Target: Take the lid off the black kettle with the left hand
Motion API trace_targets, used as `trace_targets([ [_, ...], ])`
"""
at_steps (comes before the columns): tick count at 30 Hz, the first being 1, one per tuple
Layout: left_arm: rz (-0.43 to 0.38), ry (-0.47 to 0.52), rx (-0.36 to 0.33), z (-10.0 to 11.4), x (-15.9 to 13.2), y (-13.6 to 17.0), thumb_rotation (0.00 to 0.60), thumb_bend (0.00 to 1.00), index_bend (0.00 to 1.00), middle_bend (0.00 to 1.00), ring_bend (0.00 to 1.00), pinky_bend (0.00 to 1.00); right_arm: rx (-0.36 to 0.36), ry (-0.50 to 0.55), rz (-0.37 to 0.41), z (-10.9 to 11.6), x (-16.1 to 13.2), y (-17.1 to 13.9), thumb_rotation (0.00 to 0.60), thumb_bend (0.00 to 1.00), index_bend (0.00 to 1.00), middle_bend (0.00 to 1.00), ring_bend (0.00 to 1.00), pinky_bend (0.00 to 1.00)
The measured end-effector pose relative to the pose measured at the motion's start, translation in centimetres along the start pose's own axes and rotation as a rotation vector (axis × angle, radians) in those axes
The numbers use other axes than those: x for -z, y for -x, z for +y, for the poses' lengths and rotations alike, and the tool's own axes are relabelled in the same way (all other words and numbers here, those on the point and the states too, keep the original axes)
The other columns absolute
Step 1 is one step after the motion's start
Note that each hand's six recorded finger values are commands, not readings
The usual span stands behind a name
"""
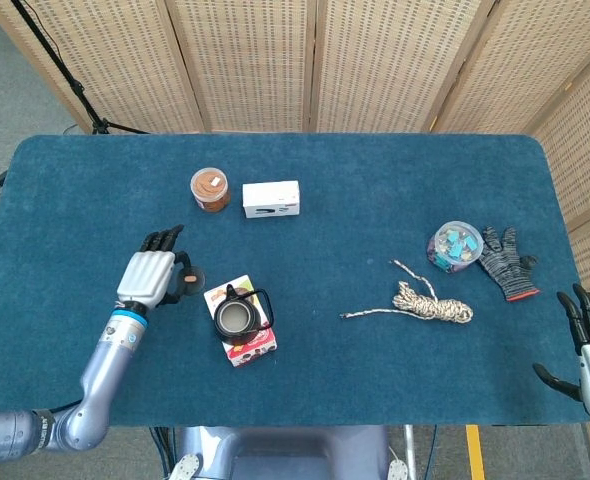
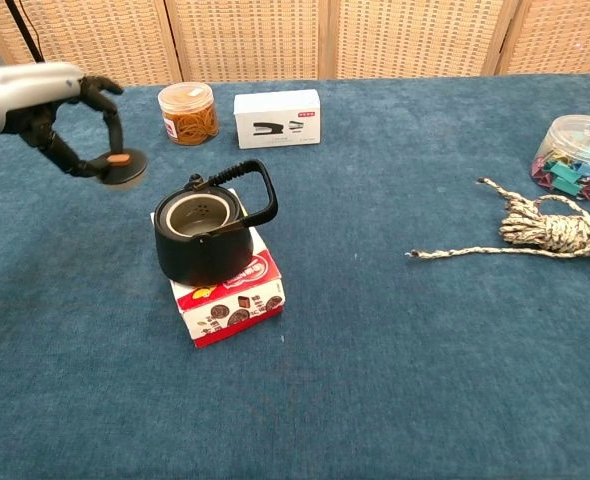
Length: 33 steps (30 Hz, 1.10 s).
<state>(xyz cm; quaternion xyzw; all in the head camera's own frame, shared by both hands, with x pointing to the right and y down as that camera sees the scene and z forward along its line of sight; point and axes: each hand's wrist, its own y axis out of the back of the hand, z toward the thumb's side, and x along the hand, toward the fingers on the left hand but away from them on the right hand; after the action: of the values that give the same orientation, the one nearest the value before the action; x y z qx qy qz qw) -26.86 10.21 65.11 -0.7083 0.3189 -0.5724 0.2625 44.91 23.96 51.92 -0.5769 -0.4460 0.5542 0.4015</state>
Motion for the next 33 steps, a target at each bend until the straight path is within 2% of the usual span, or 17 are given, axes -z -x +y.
trace_targets([
  [5,0.051,-0.015,0.023,-2.0,3.7,-2.0,0.6,0.44,0.71,0.0,0.0,0.0,-0.009,-0.004,-0.005,-0.2,0.1,0.1,0.6,0.0,0.03,0.0,0.0,0.0],
  [7,0.055,-0.009,0.027,-2.8,4.5,-2.5,0.6,0.44,0.68,0.0,0.0,0.0,-0.01,-0.005,-0.006,-0.3,0.1,0.1,0.6,0.0,0.03,0.0,0.0,0.0],
  [9,0.048,0.008,0.033,-3.6,5.0,-3.0,0.6,0.41,0.56,0.0,0.0,0.0,-0.01,-0.005,-0.006,-0.3,0.1,0.1,0.6,0.0,0.02,0.0,0.0,0.0],
  [11,0.028,0.021,0.051,-4.5,5.0,-3.1,0.6,0.32,0.27,0.0,0.0,0.0,-0.009,-0.004,-0.006,-0.3,0.1,0.1,0.6,0.0,0.01,0.0,0.0,0.0],
  [13,0.016,0.016,0.076,-5.1,5.0,-3.0,0.6,0.23,0.06,0.0,0.0,0.0,-0.007,-0.004,-0.007,-0.3,0.1,0.1,0.6,0.0,0.01,0.0,0.0,0.0],
  [14,0.013,0.01,0.087,-5.3,5.2,-2.9,0.6,0.18,0.01,0.0,0.0,0.0,-0.006,-0.003,-0.007,-0.3,0.1,0.2,0.6,0.0,0.01,0.0,0.0,0.0],
  [17,0.009,0.007,0.09,-4.8,5.5,-2.3,0.6,0.11,0.0,0.0,0.0,0.0,-0.004,0.001,-0.008,-0.3,0.2,0.2,0.6,0.0,0.0,0.0,0.0,0.0],
  [22,-0.005,0.012,0.048,-2.5,6.5,-0.5,0.6,0.1,0.0,0.0,0.0,0.0,-0.005,0.004,-0.004,-0.3,0.0,0.1,0.6,0.0,0.0,0.0,0.0,0.0],
  [29,0.016,-0.008,-0.082,1.4,10.1,3.4,0.6,0.1,0.0,0.0,0.0,0.0,-0.001,0.009,0.003,-0.1,-0.2,0.0,0.6,0.0,0.0,0.0,0.0,0.0],
  [33,0.055,0.029,-0.16,2.3,12.6,6.1,0.6,0.1,0.0,0.0,0.0,0.0,0.006,-0.002,0.008,0.0,-0.3,0.0,0.6,0.0,0.0,0.0,0.0,0.0],
])
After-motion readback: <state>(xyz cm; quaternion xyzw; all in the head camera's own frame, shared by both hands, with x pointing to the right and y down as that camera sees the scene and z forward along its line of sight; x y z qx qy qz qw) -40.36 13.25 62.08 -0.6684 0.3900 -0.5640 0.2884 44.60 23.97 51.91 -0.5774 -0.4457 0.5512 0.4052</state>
